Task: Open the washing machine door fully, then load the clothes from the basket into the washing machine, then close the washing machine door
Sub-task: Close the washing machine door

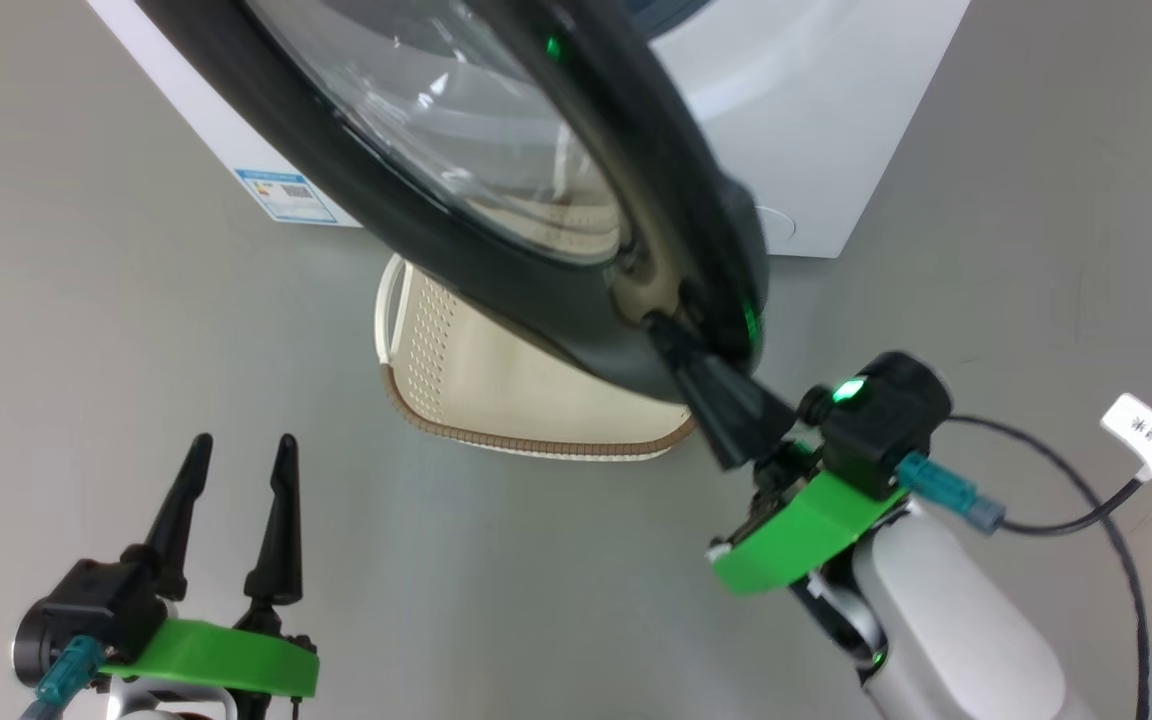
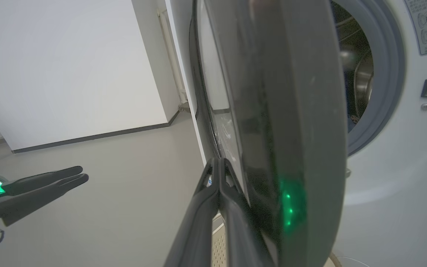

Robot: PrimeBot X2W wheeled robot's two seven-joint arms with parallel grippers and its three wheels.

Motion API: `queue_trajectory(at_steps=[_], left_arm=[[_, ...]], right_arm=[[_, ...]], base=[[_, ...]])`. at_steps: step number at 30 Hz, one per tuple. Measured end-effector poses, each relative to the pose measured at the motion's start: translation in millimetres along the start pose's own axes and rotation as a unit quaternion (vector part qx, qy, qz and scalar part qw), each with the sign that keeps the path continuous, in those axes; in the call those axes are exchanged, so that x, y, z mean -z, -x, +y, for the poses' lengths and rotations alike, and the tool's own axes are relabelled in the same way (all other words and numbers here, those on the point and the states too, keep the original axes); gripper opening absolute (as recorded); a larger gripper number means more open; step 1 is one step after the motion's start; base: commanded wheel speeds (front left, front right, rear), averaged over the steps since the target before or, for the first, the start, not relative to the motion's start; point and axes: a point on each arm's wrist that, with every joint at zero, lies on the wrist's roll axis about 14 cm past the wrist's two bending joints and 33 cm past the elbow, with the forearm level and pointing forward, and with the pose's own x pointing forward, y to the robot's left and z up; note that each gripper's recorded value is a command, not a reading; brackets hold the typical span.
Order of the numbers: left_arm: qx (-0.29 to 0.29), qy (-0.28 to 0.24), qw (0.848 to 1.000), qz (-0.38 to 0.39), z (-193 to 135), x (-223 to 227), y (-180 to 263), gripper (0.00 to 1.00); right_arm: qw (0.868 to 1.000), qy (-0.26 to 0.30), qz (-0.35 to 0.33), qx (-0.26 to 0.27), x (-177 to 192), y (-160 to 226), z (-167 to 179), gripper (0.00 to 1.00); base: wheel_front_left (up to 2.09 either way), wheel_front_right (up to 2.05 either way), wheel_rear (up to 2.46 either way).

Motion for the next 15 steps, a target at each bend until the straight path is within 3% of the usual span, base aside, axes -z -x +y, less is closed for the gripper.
queue_trajectory(at_steps=[15], left_arm=[[0.005,-0.001,1.0,0.012,-3,11,-16,1.0]], right_arm=[[0.995,0.035,-0.031,0.087,-14,-33,-86,0.0]], base=[[0.0,0.0,0.0]])
